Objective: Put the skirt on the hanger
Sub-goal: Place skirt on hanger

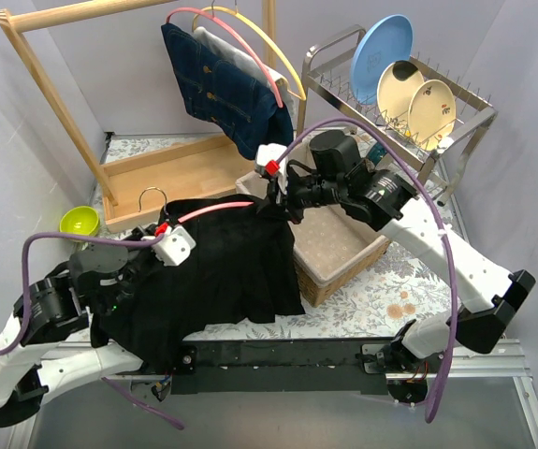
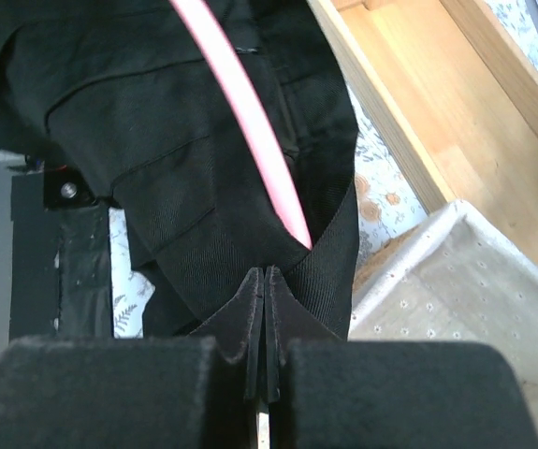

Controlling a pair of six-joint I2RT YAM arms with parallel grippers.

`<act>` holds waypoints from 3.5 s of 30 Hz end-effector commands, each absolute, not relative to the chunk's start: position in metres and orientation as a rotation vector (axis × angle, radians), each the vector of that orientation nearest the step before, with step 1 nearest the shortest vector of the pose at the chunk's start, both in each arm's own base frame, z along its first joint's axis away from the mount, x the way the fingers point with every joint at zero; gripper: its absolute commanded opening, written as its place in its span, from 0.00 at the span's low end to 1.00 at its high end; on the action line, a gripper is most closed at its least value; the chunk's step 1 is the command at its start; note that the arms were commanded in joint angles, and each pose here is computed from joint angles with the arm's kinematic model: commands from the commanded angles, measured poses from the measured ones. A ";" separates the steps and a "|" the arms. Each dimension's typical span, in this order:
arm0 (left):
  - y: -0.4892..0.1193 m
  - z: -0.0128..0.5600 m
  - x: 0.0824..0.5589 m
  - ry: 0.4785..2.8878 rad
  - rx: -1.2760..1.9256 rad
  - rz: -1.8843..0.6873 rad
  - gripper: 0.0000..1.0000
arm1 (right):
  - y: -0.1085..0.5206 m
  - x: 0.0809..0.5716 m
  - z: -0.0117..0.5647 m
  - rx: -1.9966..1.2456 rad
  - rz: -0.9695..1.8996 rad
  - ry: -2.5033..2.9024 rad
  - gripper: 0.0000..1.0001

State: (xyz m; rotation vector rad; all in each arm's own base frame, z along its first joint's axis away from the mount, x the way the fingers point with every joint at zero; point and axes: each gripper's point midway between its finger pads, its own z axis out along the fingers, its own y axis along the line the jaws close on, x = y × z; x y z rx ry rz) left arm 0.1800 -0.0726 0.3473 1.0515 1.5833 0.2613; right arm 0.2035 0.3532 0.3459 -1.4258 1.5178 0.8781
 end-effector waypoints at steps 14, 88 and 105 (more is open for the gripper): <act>-0.115 0.414 0.124 1.352 0.885 -0.398 0.00 | 0.326 0.174 0.322 -1.574 0.872 1.388 0.01; -0.163 0.367 0.149 1.504 1.073 -0.324 0.00 | 0.387 0.147 0.360 -1.830 1.190 1.233 0.63; -0.146 0.393 0.145 1.430 0.873 -0.391 0.16 | 0.387 0.150 0.359 -1.755 1.044 1.239 0.01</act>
